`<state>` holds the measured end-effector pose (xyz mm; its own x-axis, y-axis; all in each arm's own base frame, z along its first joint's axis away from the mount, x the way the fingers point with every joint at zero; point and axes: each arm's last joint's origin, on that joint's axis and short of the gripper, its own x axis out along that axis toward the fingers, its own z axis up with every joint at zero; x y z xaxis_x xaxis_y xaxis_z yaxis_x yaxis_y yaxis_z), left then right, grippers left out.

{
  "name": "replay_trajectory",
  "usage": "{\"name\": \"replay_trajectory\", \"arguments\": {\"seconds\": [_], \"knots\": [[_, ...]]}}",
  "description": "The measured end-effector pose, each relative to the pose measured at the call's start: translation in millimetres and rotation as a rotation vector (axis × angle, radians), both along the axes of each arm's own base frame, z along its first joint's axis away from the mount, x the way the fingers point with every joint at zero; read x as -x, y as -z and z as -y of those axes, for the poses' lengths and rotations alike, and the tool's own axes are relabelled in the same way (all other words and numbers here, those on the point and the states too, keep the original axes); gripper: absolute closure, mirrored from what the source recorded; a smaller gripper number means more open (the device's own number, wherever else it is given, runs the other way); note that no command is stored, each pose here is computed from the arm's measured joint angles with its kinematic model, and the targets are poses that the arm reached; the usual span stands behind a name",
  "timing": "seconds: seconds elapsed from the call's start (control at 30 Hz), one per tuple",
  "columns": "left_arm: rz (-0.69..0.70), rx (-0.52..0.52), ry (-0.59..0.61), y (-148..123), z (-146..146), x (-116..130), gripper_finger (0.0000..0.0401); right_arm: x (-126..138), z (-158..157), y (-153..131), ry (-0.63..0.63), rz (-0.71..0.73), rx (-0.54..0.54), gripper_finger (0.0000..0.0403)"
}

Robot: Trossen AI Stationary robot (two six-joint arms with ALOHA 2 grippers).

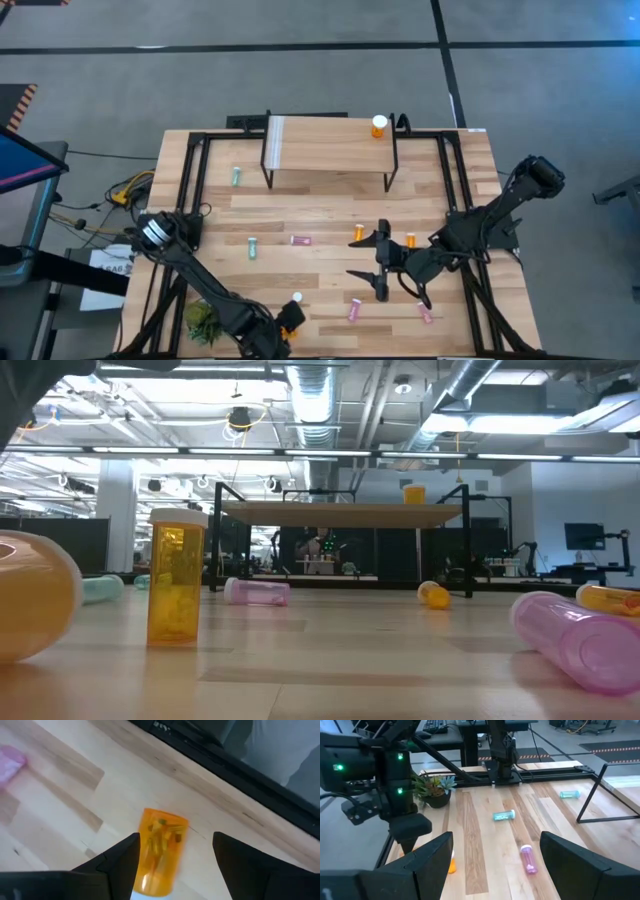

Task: Pick and place medicine bottles onto shelf by color
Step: Put the large orange pill bottle on the shelf aligned with the other large orange pill bottle

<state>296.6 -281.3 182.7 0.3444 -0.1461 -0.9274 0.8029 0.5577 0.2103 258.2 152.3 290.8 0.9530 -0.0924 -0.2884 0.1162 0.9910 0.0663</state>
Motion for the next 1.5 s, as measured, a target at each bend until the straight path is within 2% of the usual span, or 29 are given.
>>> {"name": "replay_trajectory", "arguments": {"seconds": [0.37,0.57,0.73,0.9,1.07,1.33,1.5], "knots": [[0.005,-0.034,0.003,6.3,-8.1,-9.3,0.0198,-0.1,0.0,-0.2,0.000,0.002,-0.002,0.0083],[-0.042,-0.071,-0.023,18.3,-11.5,-9.9,0.0178,0.1,0.1,0.2,0.001,-0.001,-0.002,0.0083],[-0.046,-0.072,-0.032,21.5,-10.6,-11.1,0.0157,0.2,0.1,0.6,0.002,-0.005,0.000,0.0083],[-0.086,-0.052,-0.069,26.5,-12.0,-11.5,0.0154,0.2,0.2,0.8,0.002,-0.006,0.001,0.0083],[-0.089,-0.039,-0.102,29.2,-12.7,-14.1,0.0180,0.2,0.2,0.7,0.002,-0.005,0.000,0.0083],[-0.085,-0.032,-0.177,29.0,-17.9,-18.4,0.0263,0.2,0.2,0.7,0.002,-0.005,0.000,0.0083],[-0.082,-0.030,-0.192,27.7,-19.0,-18.9,0.0267,0.2,0.1,0.6,0.002,-0.005,0.000,0.0083]]}}
